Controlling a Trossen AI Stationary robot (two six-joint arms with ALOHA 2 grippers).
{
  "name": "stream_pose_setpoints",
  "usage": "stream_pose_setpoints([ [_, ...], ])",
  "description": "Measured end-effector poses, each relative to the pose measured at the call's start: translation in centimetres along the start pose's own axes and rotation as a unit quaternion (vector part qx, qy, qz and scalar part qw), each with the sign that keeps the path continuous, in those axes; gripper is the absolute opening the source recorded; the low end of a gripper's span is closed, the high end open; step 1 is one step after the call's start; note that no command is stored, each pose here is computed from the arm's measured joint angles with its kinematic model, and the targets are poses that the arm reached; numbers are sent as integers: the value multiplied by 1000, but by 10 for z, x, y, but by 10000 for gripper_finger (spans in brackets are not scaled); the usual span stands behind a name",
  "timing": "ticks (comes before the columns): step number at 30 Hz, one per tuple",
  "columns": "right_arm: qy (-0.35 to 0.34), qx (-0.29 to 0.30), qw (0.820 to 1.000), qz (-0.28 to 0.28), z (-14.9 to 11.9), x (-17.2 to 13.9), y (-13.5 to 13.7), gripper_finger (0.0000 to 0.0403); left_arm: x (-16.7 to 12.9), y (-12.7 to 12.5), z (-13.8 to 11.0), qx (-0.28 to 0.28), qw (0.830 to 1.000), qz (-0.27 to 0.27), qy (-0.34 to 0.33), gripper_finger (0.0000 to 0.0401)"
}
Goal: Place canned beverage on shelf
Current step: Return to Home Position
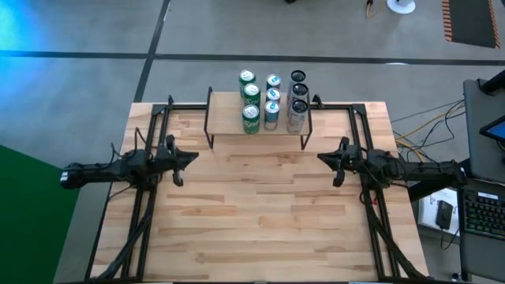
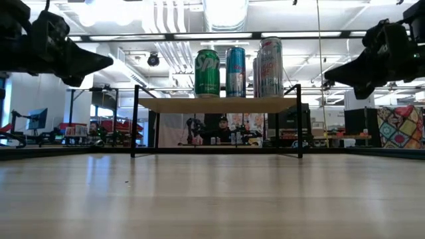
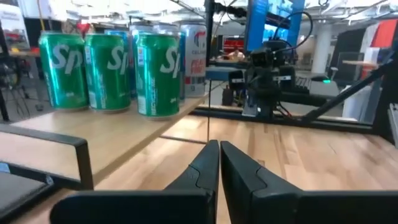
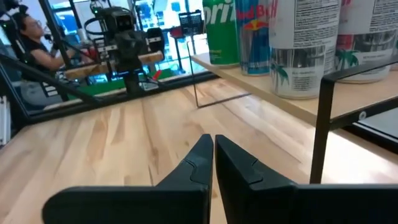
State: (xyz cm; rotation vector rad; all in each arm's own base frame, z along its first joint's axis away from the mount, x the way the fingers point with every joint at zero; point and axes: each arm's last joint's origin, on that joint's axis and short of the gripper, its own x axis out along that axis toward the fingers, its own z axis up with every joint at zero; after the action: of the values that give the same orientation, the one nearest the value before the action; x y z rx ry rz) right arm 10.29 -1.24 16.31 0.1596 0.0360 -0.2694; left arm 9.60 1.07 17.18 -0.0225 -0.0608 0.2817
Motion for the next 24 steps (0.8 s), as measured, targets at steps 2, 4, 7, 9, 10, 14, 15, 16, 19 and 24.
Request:
stream_pose_setpoints([
  [2, 3, -1, 1000, 0, 0, 1, 0, 9, 0, 0, 0, 6, 1000, -3, -2, 0],
  [4, -1, 0, 1000, 0, 0, 1, 0, 9, 0, -1, 0, 10, 1000, -15, -1, 0],
  [7, -23, -3, 1000, 3, 5, 1, 1, 9, 0, -1, -1, 12, 1000, -23, 2, 0],
  [9, -41, -4, 999, 6, 8, 0, 1, 9, 0, -1, -1, 11, 1000, -22, 1, 0],
  [10, -47, -9, 999, 6, 9, 0, 2, 9, 0, -1, -1, 9, 1000, -22, 1, 0],
  [14, -47, -25, 999, 5, 9, 0, 2, 9, 2, -2, -3, 10, 1000, -22, 18, 0],
  [15, -47, -24, 999, 5, 9, 0, 2, 9, 3, -2, -5, 12, 999, -22, 25, 0],
  [16, -46, -23, 999, 5, 9, 0, 2, 9, 4, -2, -6, 14, 999, -22, 33, 0],
  [19, -47, -14, 999, 6, 9, 0, 2, 9, 6, -2, -9, 7, 998, -21, 53, 0],
  [24, -47, -13, 999, 6, 9, 0, 2, 9, 9, -3, -9, -31, 998, -18, 52, 0],
])
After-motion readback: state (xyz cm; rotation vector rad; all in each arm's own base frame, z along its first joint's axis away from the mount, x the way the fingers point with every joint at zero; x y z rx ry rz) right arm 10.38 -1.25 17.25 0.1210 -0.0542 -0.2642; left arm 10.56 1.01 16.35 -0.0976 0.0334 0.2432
